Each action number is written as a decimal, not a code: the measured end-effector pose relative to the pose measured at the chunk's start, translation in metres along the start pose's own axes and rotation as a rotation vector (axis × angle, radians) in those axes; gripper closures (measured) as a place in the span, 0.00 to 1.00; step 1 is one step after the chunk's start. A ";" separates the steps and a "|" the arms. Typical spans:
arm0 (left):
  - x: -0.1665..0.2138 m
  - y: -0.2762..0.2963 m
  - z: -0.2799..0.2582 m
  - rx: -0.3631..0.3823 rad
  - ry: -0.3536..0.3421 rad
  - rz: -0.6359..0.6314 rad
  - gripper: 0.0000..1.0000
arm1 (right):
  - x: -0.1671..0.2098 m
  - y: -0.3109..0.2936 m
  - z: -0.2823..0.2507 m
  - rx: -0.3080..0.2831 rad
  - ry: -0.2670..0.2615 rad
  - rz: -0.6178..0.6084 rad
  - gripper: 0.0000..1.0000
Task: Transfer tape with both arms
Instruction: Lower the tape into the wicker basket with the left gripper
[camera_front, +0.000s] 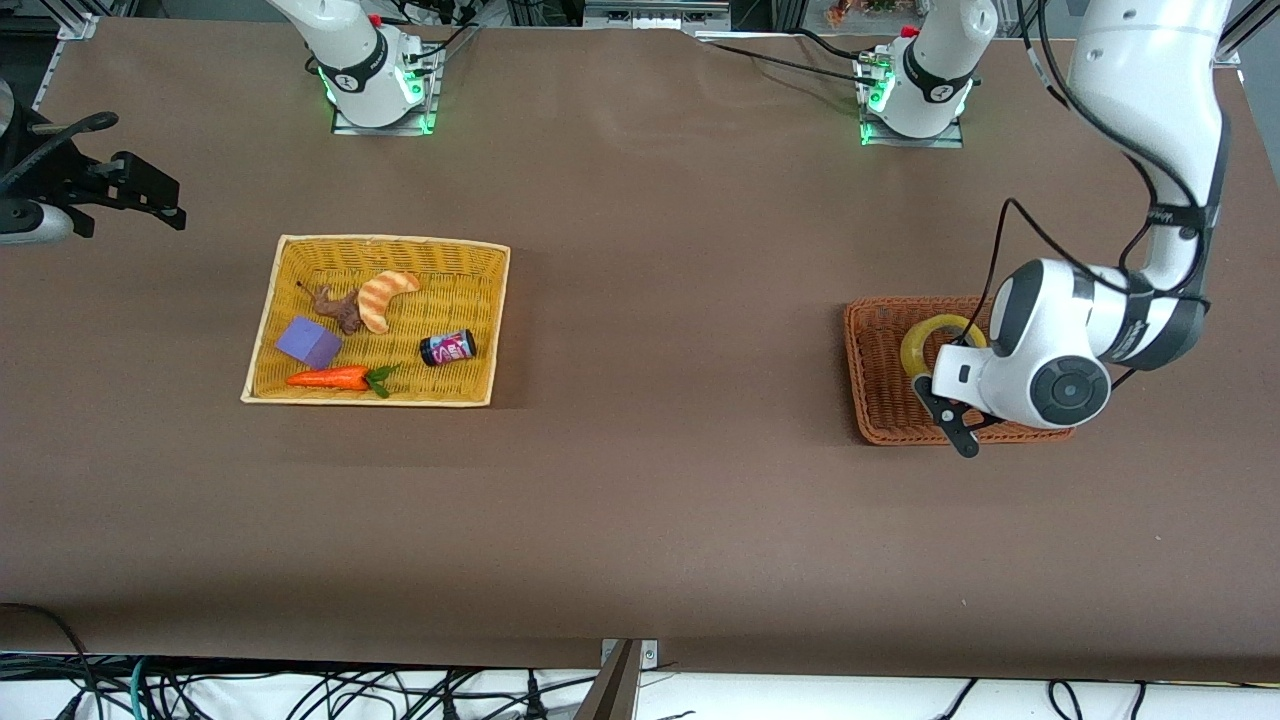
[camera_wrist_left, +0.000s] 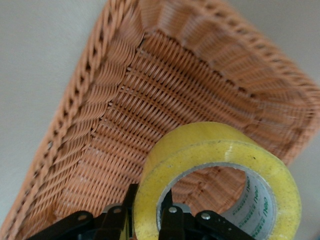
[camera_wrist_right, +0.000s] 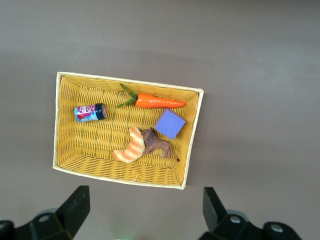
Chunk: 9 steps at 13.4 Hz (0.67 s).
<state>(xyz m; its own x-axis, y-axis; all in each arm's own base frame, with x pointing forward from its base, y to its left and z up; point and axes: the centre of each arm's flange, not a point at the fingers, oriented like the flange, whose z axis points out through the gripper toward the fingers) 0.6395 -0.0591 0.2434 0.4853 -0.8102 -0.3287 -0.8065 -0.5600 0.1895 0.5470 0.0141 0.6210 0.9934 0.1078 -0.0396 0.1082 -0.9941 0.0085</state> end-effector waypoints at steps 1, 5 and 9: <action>0.008 0.000 0.014 -0.008 -0.007 0.012 0.78 | 0.000 0.000 0.000 0.000 0.000 0.000 0.00; 0.014 0.001 -0.007 0.018 0.030 0.012 0.42 | 0.000 0.000 0.000 0.000 0.000 0.000 0.00; -0.014 0.026 -0.137 0.076 0.242 -0.059 0.02 | 0.000 0.000 0.000 0.000 0.001 0.000 0.00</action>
<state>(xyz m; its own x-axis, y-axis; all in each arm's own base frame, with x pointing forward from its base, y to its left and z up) 0.6581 -0.0864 0.3799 0.5918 -0.7993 -0.1043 -0.7929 -0.6005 0.1036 0.5471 0.0139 0.6214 0.9935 0.1076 -0.0386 0.1080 -0.9941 0.0087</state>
